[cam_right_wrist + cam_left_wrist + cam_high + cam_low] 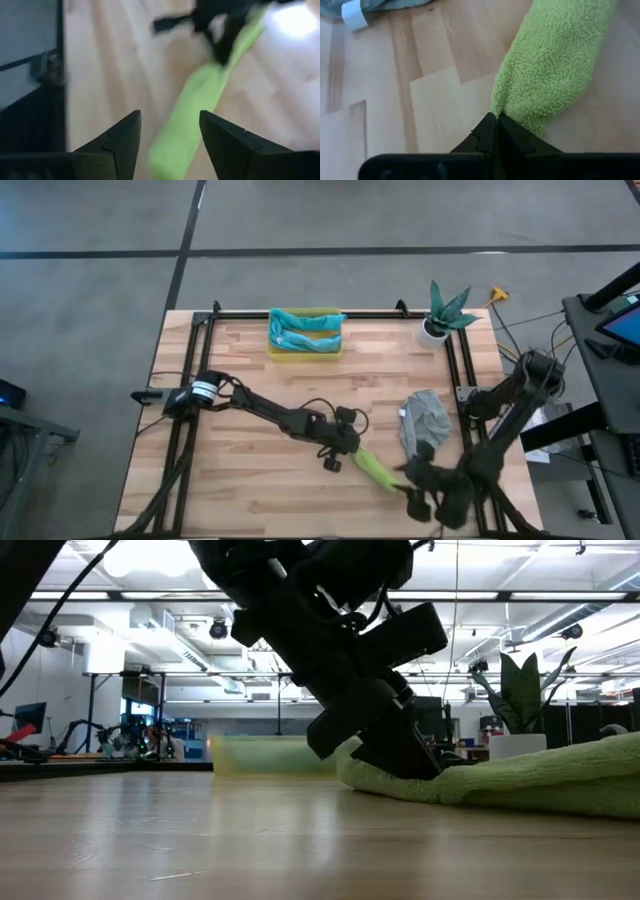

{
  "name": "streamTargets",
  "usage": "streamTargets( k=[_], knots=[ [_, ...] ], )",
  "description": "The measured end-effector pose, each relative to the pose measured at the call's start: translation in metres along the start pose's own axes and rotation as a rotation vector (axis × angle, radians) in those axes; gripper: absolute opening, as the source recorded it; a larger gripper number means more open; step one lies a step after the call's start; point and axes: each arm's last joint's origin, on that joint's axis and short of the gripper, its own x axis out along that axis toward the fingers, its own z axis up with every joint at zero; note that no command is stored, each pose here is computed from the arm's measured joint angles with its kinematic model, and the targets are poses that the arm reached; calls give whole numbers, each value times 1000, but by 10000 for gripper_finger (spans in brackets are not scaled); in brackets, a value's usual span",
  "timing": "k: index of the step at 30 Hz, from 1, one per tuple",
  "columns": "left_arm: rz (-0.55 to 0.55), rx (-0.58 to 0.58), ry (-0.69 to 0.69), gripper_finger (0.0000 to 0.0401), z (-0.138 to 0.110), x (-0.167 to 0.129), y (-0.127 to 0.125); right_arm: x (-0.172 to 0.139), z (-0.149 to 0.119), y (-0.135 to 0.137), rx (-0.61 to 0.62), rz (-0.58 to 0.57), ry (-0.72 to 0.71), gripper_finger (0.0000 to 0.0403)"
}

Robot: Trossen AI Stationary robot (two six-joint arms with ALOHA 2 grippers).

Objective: Roll microfiber towels into tight, uniform cylinder then place into a basket
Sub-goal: Put the rolled green towel into the yellow bin

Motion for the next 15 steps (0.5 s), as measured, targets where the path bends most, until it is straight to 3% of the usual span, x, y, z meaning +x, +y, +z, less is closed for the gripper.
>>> streamTargets(
  k=[7,15],
  knots=[
    [10,-28,-6,0,3,-2,-24,45,45,-34,-59,-40,178,224],
    [48,-66,-9,0,5,-4,-30,101,42,-48,-113,-30,373,267]
  ],
)
